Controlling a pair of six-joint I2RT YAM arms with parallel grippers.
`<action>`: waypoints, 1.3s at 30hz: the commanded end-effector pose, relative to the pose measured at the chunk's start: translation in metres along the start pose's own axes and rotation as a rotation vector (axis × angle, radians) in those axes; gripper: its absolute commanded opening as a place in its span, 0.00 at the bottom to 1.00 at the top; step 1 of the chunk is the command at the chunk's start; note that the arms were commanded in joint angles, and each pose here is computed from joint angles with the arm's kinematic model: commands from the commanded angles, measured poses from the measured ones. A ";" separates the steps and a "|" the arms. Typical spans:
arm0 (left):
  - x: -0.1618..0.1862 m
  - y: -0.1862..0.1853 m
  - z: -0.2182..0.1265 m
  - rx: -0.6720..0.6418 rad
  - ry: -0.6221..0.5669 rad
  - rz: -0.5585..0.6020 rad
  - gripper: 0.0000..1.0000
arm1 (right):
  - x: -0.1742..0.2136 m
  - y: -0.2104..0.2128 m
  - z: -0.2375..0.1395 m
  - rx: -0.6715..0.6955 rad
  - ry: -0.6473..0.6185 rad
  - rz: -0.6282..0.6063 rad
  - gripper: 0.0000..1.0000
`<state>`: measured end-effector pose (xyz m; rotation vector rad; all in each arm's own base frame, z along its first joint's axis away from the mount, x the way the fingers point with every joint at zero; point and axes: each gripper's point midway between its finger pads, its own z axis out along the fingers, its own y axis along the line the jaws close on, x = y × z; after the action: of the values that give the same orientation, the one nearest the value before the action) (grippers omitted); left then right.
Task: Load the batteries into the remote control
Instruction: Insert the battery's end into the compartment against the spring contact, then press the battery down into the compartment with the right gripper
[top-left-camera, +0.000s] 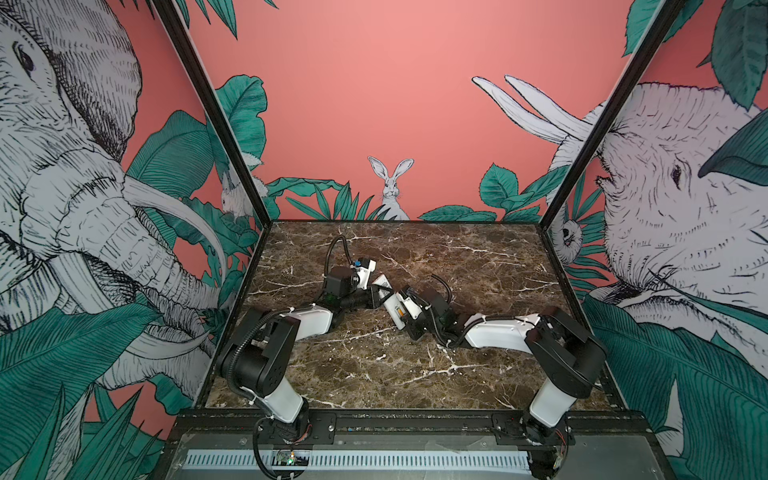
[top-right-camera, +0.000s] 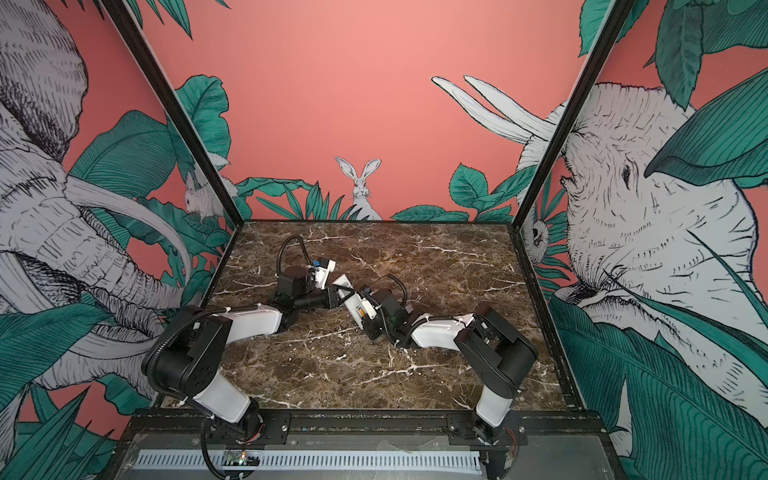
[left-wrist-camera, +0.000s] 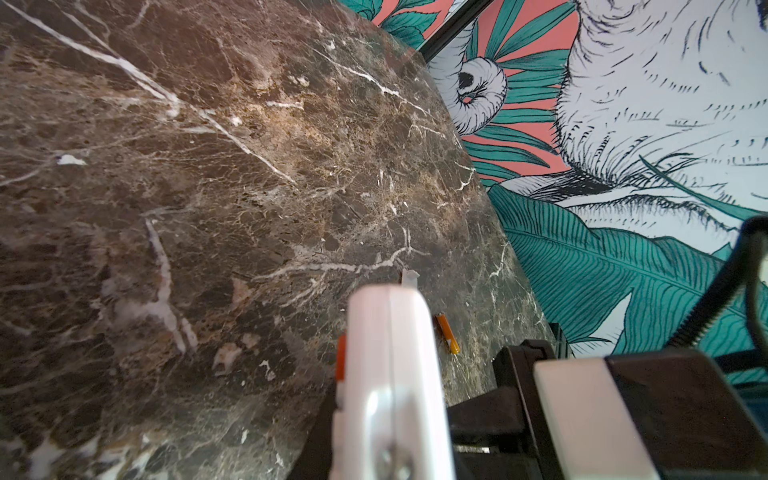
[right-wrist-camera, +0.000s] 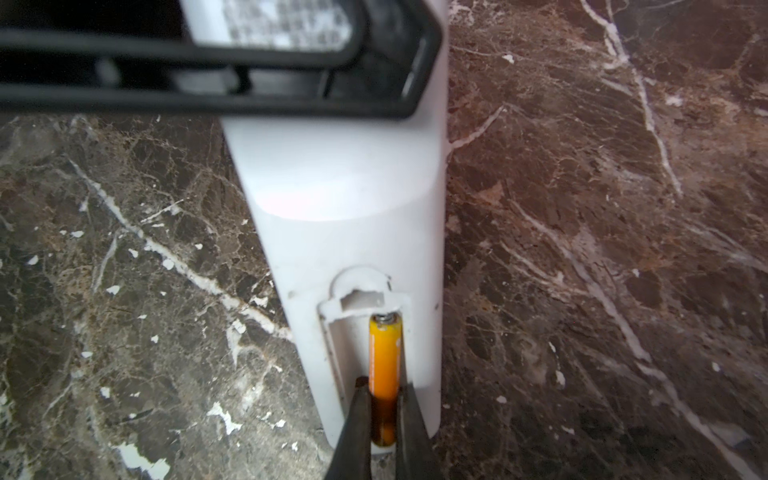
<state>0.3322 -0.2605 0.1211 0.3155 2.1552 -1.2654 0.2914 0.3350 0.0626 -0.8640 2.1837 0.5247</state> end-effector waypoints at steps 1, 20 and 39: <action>-0.007 -0.047 -0.008 0.162 0.039 -0.005 0.15 | -0.021 -0.009 -0.006 0.050 -0.072 -0.005 0.08; -0.024 -0.086 -0.031 0.275 0.060 -0.026 0.15 | -0.029 -0.004 -0.008 0.029 -0.084 -0.054 0.10; -0.042 -0.090 -0.035 0.319 0.032 -0.076 0.15 | -0.040 0.000 -0.044 0.023 -0.066 -0.051 0.17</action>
<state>0.3326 -0.2546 0.1725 0.2231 2.1196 -1.4570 0.2863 0.3323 0.1211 -0.8945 2.0799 0.5380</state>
